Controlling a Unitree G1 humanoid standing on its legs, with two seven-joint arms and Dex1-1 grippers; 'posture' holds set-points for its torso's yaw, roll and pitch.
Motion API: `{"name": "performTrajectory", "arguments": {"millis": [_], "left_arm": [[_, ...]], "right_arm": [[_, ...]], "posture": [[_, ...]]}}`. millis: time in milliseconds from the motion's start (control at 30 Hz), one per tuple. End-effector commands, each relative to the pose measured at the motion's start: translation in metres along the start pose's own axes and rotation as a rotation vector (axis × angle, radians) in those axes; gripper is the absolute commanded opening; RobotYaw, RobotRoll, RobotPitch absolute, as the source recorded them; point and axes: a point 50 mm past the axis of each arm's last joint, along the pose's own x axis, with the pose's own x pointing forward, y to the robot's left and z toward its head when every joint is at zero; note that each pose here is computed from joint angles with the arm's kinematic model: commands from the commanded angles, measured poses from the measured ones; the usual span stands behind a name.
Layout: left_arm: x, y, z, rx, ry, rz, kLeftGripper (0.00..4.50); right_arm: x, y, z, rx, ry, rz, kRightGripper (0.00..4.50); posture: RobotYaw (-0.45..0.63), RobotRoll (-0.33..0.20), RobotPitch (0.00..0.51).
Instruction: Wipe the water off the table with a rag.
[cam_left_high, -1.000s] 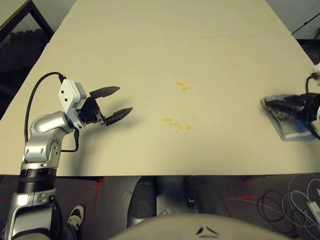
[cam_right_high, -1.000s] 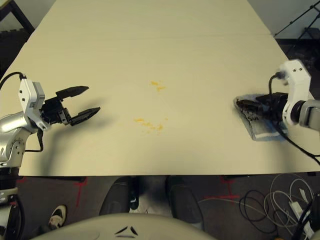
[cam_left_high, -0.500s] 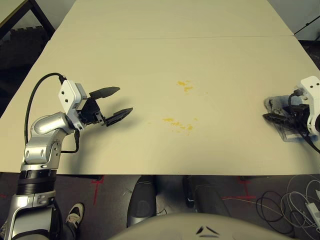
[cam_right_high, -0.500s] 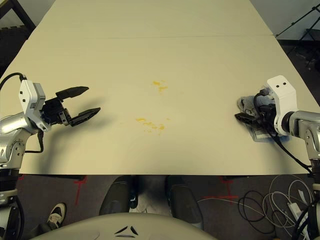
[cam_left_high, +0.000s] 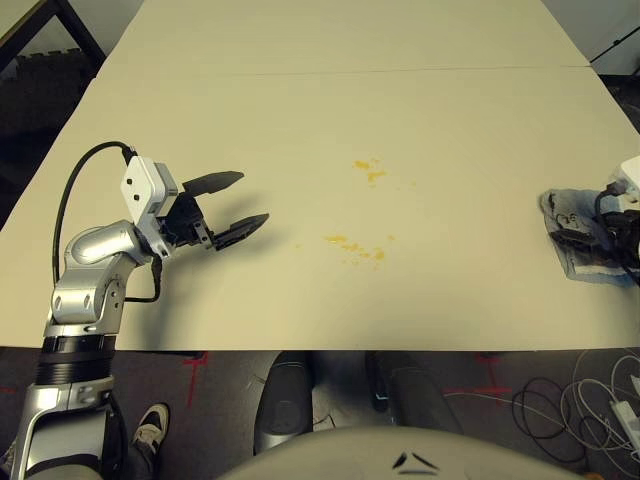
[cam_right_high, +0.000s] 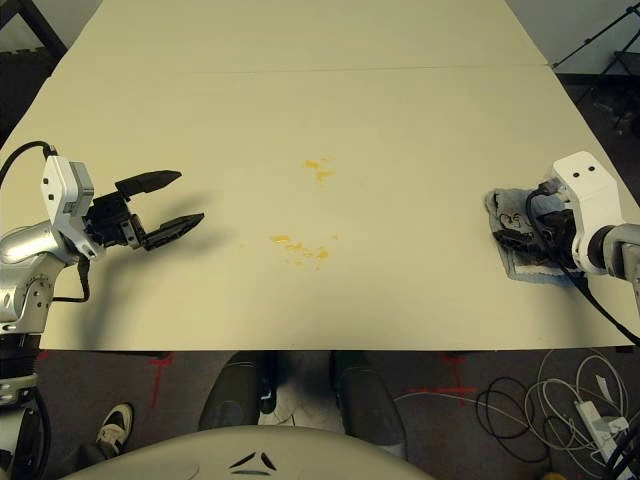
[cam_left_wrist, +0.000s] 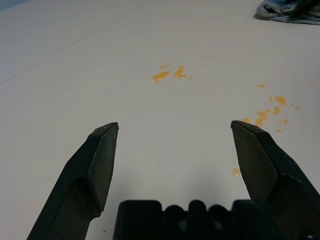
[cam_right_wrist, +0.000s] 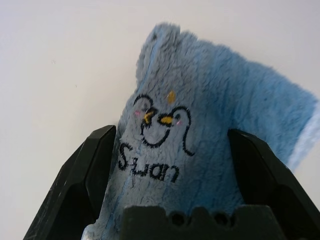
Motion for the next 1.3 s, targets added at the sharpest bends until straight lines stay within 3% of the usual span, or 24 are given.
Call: {"name": "performTrajectory", "arguments": {"millis": [33,267,433,467,600,867,933,1133,1300], "left_arm": [[0.004,-0.002,0.0,-0.002,0.004,-0.025,4.5],[0.005,-0.002,0.001,0.001,0.0,-0.025,4.5],[0.006,-0.002,0.002,0.003,-0.001,-0.022,4.5],[0.006,-0.002,0.002,0.005,-0.001,-0.021,4.5],[0.008,-0.002,0.003,0.005,-0.007,-0.019,4.5],[0.007,-0.002,0.002,0.008,-0.007,-0.012,4.5],[0.006,-0.002,0.002,0.009,-0.005,-0.008,4.5],[0.001,0.0,0.002,0.013,0.009,0.008,4.5],[-0.005,0.002,0.001,0.02,0.022,0.021,4.5]], "right_arm": [[-0.004,-0.008,-0.012,0.027,0.05,-0.041,4.48],[0.008,-0.001,-0.031,0.071,0.106,-0.055,4.48],[0.01,-0.001,-0.03,0.094,0.075,-0.047,4.48],[0.011,-0.003,-0.032,0.093,0.081,-0.056,4.32],[0.016,0.001,-0.037,0.09,0.091,-0.052,3.24],[0.024,0.008,-0.03,0.093,0.003,-0.022,0.4],[0.025,0.007,-0.021,0.107,-0.057,-0.027,0.07],[0.026,0.013,0.022,0.118,-0.289,0.012,0.07],[0.022,0.037,0.065,0.106,-0.437,0.143,0.07]], "posture": [[0.14,0.0,0.197],[0.15,0.0,0.2],[0.15,0.0,0.202],[0.15,0.0,0.202],[0.15,0.0,0.2],[0.16,0.0,0.198],[0.16,0.0,0.198],[0.17,0.0,0.198],[0.18,0.0,0.196]]}}
